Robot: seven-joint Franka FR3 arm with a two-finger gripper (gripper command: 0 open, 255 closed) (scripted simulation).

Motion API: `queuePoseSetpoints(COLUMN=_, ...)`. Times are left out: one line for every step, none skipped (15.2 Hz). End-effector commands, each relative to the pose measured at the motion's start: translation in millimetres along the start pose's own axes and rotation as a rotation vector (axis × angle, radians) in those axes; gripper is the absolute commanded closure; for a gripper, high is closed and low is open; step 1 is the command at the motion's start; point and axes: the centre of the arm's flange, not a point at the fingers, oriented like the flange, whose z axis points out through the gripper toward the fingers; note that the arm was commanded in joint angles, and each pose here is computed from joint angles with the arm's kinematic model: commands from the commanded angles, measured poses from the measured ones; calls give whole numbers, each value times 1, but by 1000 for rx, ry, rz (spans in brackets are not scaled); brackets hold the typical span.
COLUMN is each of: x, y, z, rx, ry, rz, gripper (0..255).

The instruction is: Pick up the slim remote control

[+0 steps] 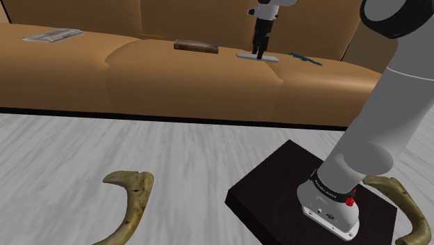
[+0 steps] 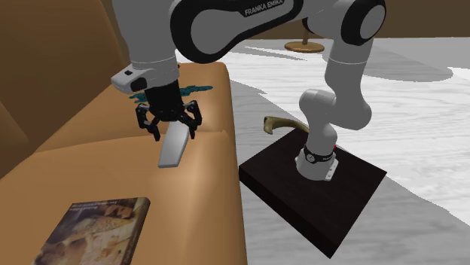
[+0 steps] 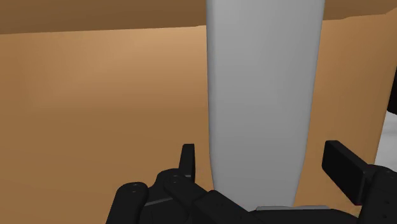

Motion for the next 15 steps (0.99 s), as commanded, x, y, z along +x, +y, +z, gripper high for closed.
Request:
queuePoseSetpoints(x=-1, y=0, z=5, rx=0, ry=0, rz=0, gripper=0)
queuePoseSetpoints(x=-1, y=1, z=4, rx=0, ry=0, rz=0, gripper=255)
queuePoseSetpoints(x=-1, y=1, z=3, rx=0, ry=0, rz=0, gripper=255)
queuePoseSetpoints(x=-1, y=1, z=3, rx=0, ry=0, rz=0, gripper=255)
queuePoseSetpoints(x=-1, y=1, z=3, rx=0, ry=0, rz=0, gripper=255)
queuePoseSetpoints(x=-1, y=1, z=3, rx=0, ry=0, rz=0, gripper=255)
queuePoseSetpoints(x=-1, y=1, z=3, rx=0, ry=0, rz=0, gripper=255)
queuePoseSetpoints(x=-1, y=1, z=3, rx=0, ry=0, rz=0, gripper=255)
queuePoseSetpoints(x=-1, y=1, z=3, rx=0, ry=0, rz=0, gripper=255)
queuePoseSetpoints(x=-1, y=1, z=3, rx=0, ry=0, rz=0, gripper=255)
queuePoseSetpoints(x=-1, y=0, z=5, rx=0, ry=0, rz=0, gripper=255)
queuePoseSetpoints(x=-1, y=0, z=0, rx=0, ry=0, rz=0, gripper=255)
queuePoseSetpoints(x=-1, y=0, z=-6, rx=0, ry=0, rz=0, gripper=255)
queuePoseSetpoints(x=-1, y=0, z=-11, rx=0, ry=0, rz=0, gripper=255)
queuePoseSetpoints(x=-1, y=0, z=-16, rx=0, ry=0, rz=0, gripper=255)
